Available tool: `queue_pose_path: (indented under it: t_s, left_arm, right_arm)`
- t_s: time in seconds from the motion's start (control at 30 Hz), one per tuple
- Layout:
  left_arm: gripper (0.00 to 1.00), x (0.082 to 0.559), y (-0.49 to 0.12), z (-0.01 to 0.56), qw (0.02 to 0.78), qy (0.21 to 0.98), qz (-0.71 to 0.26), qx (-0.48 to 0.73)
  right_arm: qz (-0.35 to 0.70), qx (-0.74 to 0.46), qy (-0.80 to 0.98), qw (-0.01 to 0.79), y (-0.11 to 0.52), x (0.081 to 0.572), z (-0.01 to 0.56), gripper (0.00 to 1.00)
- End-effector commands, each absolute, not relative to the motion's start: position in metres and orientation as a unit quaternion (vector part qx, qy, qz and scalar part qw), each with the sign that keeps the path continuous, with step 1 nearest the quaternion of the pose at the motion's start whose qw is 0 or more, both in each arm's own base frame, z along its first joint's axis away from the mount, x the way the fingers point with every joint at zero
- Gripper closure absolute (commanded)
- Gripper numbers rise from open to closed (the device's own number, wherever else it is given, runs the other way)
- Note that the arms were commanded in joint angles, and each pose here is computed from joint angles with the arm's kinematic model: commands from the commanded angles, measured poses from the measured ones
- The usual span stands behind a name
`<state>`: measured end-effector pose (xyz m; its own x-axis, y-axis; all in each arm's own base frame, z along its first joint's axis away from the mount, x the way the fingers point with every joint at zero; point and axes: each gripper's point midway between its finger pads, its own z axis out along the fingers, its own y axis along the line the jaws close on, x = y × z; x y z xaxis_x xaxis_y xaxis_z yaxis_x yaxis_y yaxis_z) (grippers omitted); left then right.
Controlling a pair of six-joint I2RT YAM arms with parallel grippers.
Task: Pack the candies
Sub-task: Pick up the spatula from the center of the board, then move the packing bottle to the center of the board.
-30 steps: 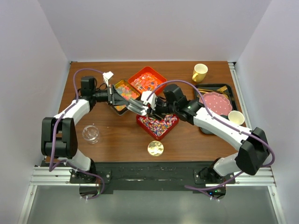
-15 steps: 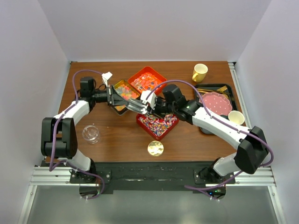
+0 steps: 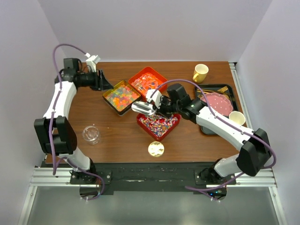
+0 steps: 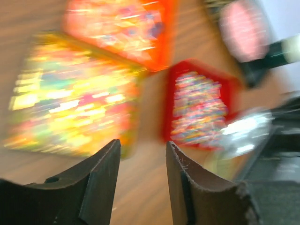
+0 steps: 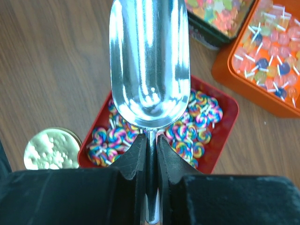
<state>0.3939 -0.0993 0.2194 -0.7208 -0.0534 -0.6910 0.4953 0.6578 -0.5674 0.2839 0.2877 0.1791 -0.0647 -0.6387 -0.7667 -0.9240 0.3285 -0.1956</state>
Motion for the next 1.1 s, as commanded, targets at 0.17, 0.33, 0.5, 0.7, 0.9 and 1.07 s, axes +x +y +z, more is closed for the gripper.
queue_pose_path:
  t_s: [0.17,0.33,0.5,0.7,0.9,1.07]
  left_arm:
    - [0.5,0.323,0.054,0.152,0.229,0.927,-0.121,0.269]
    - [0.5,0.271,0.077,0.137,0.168,0.934,-0.107,0.297]
    - [0.49,0.245,0.072,0.11,0.144,0.933,-0.104,0.312]
    - [0.49,0.242,0.075,0.082,0.155,0.936,-0.078,0.306]
    - [0.52,0.239,0.039,0.064,0.148,0.924,-0.109,0.336]
    - [0.62,0.233,-0.001,0.057,0.148,0.903,-0.132,0.382]
  right_arm:
    - [0.157,-0.551,0.703,0.422,0.254,0.276,0.209,1.0]
    - [0.159,-0.54,0.705,0.431,0.251,0.278,0.21,1.0]
    - [0.167,-0.532,0.71,0.43,0.25,0.278,0.205,1.0]
    - [0.17,-0.533,0.709,0.43,0.251,0.277,0.205,1.0]
    - [0.17,-0.532,0.708,0.432,0.25,0.276,0.206,1.0]
    - [0.165,-0.529,0.712,0.432,0.245,0.272,0.202,1.0]
